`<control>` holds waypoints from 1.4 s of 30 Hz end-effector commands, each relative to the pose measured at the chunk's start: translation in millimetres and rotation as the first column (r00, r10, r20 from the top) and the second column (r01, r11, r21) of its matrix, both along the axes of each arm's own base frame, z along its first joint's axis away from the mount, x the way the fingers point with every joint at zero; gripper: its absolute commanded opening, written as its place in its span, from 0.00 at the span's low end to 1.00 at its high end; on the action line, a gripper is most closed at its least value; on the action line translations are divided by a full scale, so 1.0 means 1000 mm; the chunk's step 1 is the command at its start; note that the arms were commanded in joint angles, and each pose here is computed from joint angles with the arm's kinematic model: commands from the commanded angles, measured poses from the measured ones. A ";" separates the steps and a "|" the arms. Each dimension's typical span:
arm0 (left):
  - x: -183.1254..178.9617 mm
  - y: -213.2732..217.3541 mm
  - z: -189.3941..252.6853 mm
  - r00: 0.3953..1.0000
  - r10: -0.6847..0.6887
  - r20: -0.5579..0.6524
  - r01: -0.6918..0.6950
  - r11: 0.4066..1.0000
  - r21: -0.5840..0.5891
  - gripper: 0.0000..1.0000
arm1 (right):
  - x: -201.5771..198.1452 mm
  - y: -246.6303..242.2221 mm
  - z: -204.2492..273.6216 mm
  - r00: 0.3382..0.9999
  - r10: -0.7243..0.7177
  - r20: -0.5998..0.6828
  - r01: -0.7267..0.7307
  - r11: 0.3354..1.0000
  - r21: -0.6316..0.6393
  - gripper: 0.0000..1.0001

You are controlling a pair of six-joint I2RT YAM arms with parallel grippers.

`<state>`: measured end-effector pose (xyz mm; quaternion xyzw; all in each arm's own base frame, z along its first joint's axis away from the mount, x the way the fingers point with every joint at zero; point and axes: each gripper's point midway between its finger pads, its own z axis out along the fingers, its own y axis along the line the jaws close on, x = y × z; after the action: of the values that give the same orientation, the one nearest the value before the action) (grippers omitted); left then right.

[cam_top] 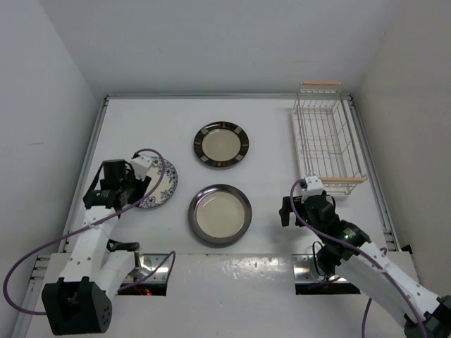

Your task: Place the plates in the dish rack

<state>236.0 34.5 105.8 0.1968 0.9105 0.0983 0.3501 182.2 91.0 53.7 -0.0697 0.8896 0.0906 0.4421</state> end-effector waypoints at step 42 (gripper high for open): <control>0.059 0.016 0.041 0.980 0.189 -0.056 -0.193 0.979 -0.063 0.82 | 0.055 0.161 0.011 0.823 0.462 -0.332 -0.279 0.836 0.472 0.00</control>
<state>291.2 49.2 138.8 0.1089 0.9388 0.0981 0.3116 202.2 252.3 13.5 -0.1002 0.9123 0.3763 0.1270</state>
